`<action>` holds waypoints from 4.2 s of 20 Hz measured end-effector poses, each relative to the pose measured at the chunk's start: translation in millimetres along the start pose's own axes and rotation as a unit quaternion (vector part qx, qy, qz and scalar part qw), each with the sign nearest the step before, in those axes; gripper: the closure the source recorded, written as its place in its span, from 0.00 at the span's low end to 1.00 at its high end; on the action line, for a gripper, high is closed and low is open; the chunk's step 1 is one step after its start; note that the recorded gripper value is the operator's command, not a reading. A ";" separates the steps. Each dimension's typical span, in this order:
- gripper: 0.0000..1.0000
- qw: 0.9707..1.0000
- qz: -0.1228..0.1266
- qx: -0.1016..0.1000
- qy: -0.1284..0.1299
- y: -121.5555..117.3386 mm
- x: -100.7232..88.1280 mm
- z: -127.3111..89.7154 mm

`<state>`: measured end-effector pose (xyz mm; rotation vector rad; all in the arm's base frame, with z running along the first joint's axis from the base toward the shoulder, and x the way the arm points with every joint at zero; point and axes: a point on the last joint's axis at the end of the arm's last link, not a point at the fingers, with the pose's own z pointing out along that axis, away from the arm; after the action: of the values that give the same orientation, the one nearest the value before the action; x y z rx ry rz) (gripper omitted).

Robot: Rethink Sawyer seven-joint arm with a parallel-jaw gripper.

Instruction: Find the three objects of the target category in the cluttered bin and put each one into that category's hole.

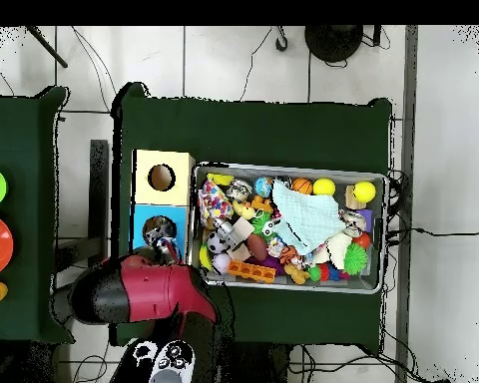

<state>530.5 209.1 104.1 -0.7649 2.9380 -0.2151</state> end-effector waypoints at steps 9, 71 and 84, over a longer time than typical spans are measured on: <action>0.00 1.000 0.015 0.000 -0.006 16.7 -7.2 -2.2; 0.00 0.971 0.231 0.025 -0.064 -238.3 14.4 6.0; 0.00 0.967 0.239 0.029 -0.081 -308.2 33.4 19.3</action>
<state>651.1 -75.8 132.7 -0.0481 2.8339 -0.1844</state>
